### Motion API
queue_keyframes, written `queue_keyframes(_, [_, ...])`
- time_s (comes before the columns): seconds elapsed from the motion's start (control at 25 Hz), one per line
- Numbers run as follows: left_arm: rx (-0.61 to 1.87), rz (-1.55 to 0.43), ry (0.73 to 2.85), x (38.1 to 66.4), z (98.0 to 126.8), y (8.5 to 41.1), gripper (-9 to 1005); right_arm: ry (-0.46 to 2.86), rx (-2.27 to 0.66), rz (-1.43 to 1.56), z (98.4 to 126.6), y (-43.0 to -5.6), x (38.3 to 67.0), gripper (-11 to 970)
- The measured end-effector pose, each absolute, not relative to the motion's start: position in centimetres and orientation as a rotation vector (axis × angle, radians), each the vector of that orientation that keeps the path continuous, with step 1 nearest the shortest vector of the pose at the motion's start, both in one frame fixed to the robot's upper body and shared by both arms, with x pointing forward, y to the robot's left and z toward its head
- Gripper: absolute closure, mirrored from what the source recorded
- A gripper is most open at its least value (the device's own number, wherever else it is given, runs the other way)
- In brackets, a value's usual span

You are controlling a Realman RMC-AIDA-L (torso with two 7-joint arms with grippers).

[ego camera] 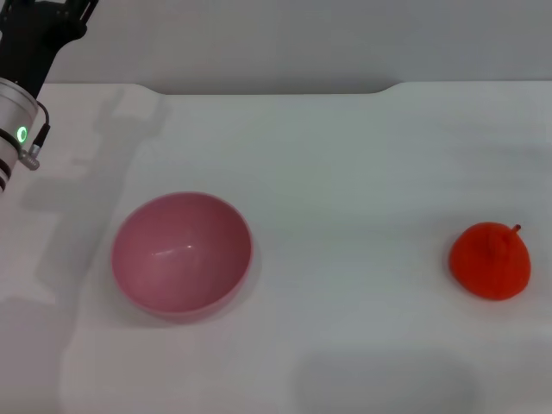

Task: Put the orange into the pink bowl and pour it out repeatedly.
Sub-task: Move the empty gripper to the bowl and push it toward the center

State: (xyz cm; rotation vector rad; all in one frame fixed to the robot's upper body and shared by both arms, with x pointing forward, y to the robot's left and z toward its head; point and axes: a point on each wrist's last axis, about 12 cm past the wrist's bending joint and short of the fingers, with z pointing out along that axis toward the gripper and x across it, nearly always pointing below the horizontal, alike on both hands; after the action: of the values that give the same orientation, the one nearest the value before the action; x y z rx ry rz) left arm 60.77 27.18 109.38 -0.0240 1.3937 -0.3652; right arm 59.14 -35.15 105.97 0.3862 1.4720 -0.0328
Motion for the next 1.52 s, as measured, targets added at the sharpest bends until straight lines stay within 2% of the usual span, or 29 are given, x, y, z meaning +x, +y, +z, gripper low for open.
queue_keyframes(0.56, [-0.054, -0.393, 1.428, 60.8, 109.0, 27.3, 233, 1.471, 0.368, -0.027, 106.1, -34.9, 59.3, 432])
queue_keyframes(0.76, [-0.004, -0.511, 1.488, 61.4, 109.6, 26.5, 235, 1.472, 0.368, -0.025, 106.1, -34.8, 59.4, 432])
queue_keyframes(1.0, [0.143, -0.704, 1.516, 62.2, 112.7, 26.2, 237, 1.468, 0.364, -0.022, 106.3, -34.7, 59.6, 433])
queue_keyframes(1.28, [0.393, -0.958, 1.586, 62.3, 117.7, 27.3, 240, 1.464, 0.359, -0.024, 106.5, -34.8, 59.8, 433])
queue_keyframes(1.4, [0.507, -0.992, 1.678, 62.1, 119.4, 27.8, 241, 1.463, 0.358, -0.025, 106.5, -34.8, 59.8, 433])
queue_keyframes(1.52, [0.596, -0.934, 1.858, 62.1, 120.5, 28.2, 242, 1.462, 0.355, -0.028, 106.6, -34.8, 59.8, 433])
